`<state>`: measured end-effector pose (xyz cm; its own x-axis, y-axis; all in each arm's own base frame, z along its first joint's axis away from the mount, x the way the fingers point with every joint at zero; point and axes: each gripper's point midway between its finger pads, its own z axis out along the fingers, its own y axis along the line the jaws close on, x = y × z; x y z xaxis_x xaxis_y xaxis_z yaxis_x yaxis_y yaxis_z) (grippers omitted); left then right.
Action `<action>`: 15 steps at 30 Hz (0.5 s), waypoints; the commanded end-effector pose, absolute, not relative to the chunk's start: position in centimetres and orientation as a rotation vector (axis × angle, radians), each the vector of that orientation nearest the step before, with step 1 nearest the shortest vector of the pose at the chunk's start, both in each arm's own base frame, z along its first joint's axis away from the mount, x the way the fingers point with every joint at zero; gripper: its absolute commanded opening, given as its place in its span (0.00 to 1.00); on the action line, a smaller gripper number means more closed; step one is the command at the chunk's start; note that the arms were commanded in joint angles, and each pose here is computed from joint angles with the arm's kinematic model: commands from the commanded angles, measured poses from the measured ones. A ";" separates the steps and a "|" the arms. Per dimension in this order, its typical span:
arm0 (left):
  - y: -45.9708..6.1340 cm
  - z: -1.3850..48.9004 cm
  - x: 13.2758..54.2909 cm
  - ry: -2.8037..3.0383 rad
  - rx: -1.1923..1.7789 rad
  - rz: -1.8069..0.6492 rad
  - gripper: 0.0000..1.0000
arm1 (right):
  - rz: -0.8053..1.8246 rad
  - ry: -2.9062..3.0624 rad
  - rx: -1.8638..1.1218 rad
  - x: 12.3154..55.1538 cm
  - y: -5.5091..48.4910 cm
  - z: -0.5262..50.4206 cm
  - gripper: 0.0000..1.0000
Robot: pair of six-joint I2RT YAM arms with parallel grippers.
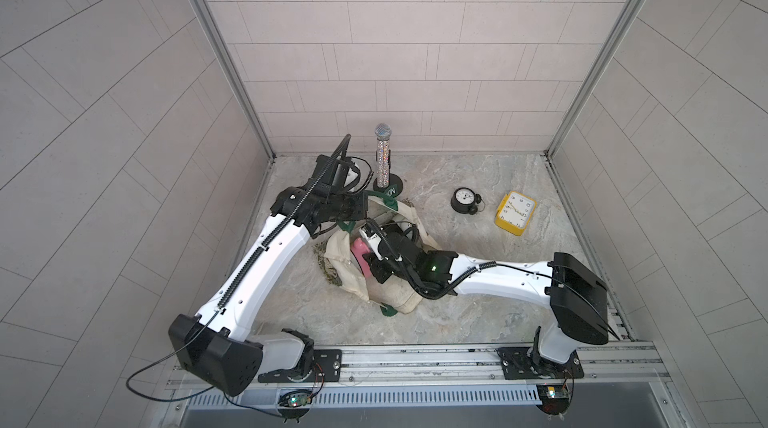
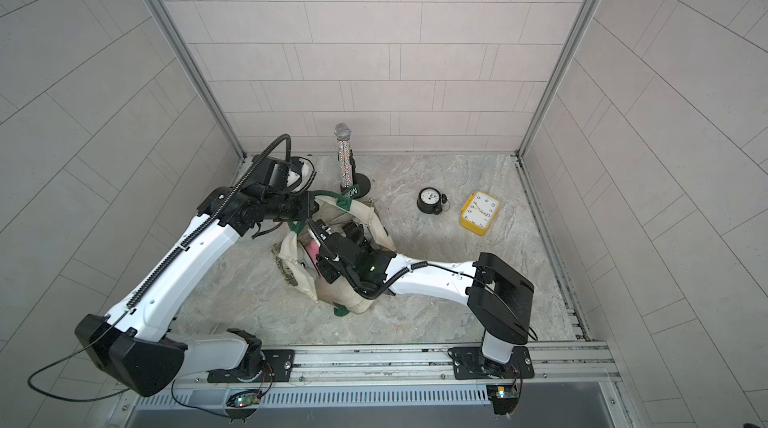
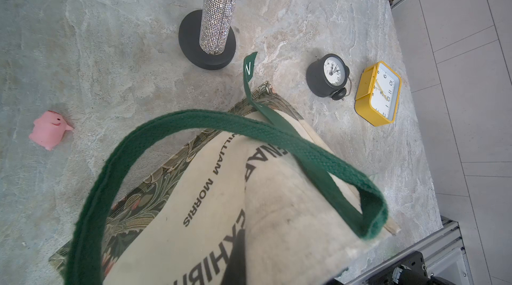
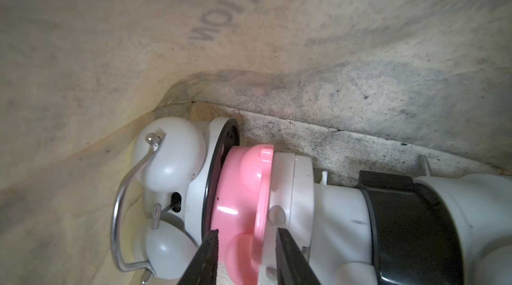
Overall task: Take the alarm clock out of the canvas bag
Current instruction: Pick up the alarm from the canvas bag.
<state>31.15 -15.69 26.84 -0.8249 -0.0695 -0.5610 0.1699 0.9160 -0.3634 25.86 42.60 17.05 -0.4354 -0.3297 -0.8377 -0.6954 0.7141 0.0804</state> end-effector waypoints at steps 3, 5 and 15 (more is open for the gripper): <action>-16.1 31.2 32.0 2.311 0.067 -0.624 0.00 | 0.495 2.057 -0.784 26.3 42.8 16.7 0.34; -16.1 31.1 31.9 2.312 0.065 -0.625 0.00 | 0.494 2.060 -0.785 26.4 42.9 16.6 0.31; -16.1 31.1 31.8 2.311 0.068 -0.627 0.00 | 0.463 2.068 -0.787 27.0 42.9 16.0 0.22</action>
